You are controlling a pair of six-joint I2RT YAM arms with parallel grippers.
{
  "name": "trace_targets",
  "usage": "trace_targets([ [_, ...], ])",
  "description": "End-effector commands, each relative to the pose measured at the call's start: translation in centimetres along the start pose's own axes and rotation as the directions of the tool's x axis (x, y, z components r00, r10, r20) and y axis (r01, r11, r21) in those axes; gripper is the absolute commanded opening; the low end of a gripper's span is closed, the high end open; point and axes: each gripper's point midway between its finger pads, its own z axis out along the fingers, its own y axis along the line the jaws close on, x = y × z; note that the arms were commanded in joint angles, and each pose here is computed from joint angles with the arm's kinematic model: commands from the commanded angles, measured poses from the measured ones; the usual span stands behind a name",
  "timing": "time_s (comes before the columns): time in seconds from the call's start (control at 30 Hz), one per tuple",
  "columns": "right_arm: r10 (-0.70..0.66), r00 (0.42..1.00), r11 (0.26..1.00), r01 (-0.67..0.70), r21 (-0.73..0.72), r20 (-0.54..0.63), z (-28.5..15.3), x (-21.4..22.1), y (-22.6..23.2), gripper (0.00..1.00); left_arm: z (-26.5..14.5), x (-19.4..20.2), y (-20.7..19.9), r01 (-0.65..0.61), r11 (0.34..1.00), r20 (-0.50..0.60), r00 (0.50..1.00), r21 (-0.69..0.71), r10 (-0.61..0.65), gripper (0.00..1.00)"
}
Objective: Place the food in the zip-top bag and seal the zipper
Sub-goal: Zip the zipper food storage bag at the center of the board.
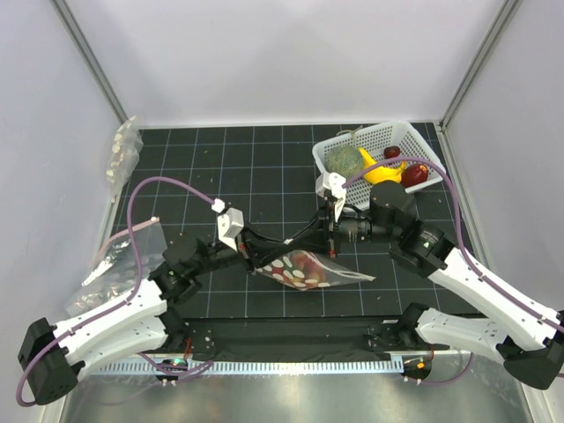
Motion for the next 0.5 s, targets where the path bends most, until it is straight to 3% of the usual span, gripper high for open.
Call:
trace_targets([
  [0.0,-0.080,0.994,0.997,0.081,-0.013,0.068,-0.2,-2.8,0.8,0.01,0.4,-3.7,-1.4,-0.011,0.998,0.104,0.995,0.054,0.006,0.09],
  [0.03,-0.084,0.995,0.996,0.084,-0.003,0.063,-0.2,-2.6,0.6,0.01,0.4,-3.8,-1.5,-0.001,0.999,0.112,0.994,0.053,-0.005,0.03],
  [0.13,-0.082,0.996,0.997,0.081,0.015,0.039,-0.1,-1.9,0.0,0.01,0.1,-4.1,-1.4,0.014,0.999,0.129,0.991,0.044,-0.020,0.01],
  [0.3,-0.086,0.996,0.995,0.084,0.049,0.037,-0.2,-1.6,-0.5,0.01,-0.4,-4.3,-1.5,0.025,0.999,0.154,0.988,0.034,-0.030,0.00],
  [0.47,-0.120,0.992,0.985,0.115,0.128,0.038,-0.7,-1.1,-1.9,0.01,-1.2,-4.9,0.1,0.070,0.995,0.199,0.978,-0.077,-0.053,0.00],
])
